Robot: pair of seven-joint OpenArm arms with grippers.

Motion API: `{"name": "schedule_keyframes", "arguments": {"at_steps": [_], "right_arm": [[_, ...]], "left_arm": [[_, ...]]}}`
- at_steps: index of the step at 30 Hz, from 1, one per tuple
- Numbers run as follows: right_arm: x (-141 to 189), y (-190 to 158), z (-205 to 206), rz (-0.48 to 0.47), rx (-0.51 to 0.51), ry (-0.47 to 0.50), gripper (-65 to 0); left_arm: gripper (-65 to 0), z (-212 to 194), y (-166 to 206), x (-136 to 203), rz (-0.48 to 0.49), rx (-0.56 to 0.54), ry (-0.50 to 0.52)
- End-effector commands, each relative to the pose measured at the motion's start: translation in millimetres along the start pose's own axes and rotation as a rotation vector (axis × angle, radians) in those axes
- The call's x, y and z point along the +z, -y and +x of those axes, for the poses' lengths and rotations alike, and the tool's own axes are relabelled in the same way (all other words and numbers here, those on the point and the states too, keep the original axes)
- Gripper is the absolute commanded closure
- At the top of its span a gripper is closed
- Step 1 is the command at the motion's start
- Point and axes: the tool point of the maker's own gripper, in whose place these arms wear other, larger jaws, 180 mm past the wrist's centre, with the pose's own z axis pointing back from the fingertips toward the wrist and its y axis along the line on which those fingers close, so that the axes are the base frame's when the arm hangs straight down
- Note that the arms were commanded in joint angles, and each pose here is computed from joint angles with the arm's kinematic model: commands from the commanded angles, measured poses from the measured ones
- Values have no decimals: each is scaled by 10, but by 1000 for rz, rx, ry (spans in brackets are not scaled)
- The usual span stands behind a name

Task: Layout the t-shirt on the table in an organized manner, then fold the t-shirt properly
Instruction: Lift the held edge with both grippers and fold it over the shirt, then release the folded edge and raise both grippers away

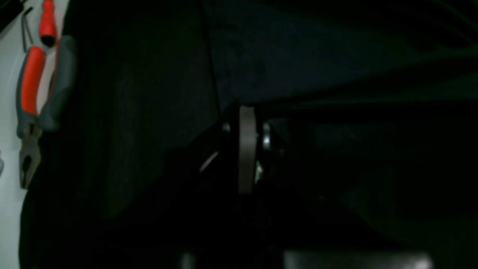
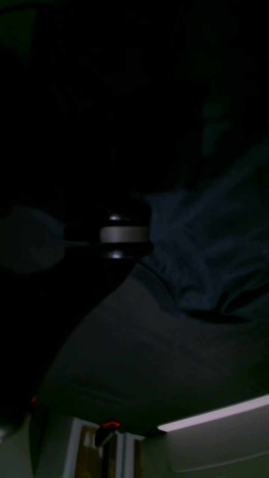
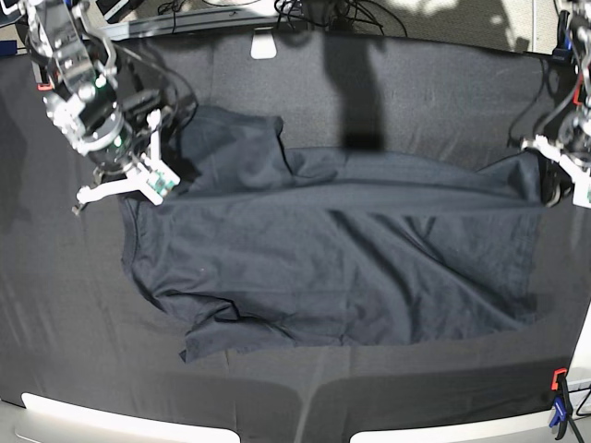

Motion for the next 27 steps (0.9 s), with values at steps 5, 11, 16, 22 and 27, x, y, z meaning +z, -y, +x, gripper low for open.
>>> {"name": "schedule_keyframes", "arguments": {"at_steps": [5,11,16,22,27], "right_arm": [[-151,215,148,-53,-27,42,0],[-308,241,220,-37,-47,46,0],[-348,316,229,-51,-52,41,-110],[-351,366,264,-63,-54,50,-196],[-351,368,264,-64,-54,50,-195]], "left_arm": [[0,192,-206,-99,43,14,55],[0,128,-308,-216,63,58,40],[-239,151,-383,-199,71,41,36],[-271,264,-662,-102,97,-27,14],[-270,237,-509,-3,-2,-79,-42]]}}
